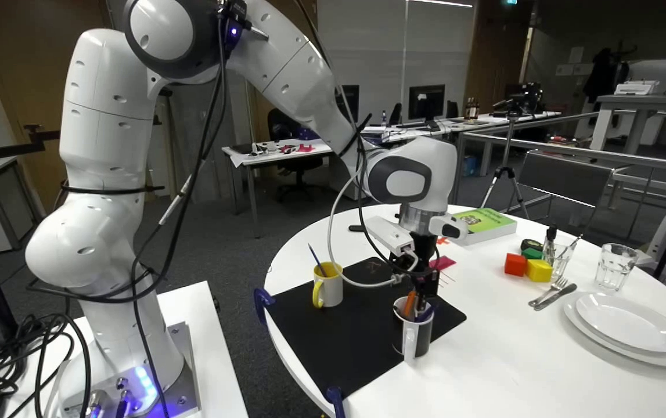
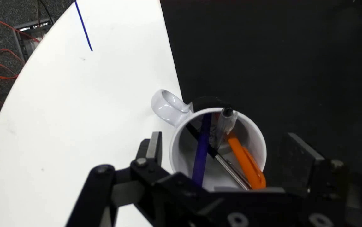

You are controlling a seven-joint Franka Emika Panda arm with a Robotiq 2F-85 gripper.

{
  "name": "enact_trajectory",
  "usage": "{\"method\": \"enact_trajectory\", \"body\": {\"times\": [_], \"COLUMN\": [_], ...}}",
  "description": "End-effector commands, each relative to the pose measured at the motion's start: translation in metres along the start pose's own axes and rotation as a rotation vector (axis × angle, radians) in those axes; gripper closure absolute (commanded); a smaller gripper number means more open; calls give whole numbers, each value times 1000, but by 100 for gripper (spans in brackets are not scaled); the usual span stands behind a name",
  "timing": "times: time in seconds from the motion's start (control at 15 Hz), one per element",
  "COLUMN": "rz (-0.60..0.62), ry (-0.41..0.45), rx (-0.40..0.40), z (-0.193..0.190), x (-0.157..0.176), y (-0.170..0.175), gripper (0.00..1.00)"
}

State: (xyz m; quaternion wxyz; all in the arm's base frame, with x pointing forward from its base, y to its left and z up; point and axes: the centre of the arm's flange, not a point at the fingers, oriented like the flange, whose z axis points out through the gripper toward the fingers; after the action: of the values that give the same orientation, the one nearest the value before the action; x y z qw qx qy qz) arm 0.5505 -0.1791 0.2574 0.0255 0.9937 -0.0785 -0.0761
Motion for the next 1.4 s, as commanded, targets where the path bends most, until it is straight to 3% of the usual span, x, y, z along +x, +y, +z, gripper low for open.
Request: {"method": "enact_trajectory", "body": {"times": [0.0, 0.6, 1.33], "rz": [-32, -60, -109], "ry": [-48, -146, -129], "rx": [27, 23, -24], "z": [-3, 1, 10], "x": [16, 18, 5], "y": [4, 1, -1], "gripper": [0, 0, 0]}}
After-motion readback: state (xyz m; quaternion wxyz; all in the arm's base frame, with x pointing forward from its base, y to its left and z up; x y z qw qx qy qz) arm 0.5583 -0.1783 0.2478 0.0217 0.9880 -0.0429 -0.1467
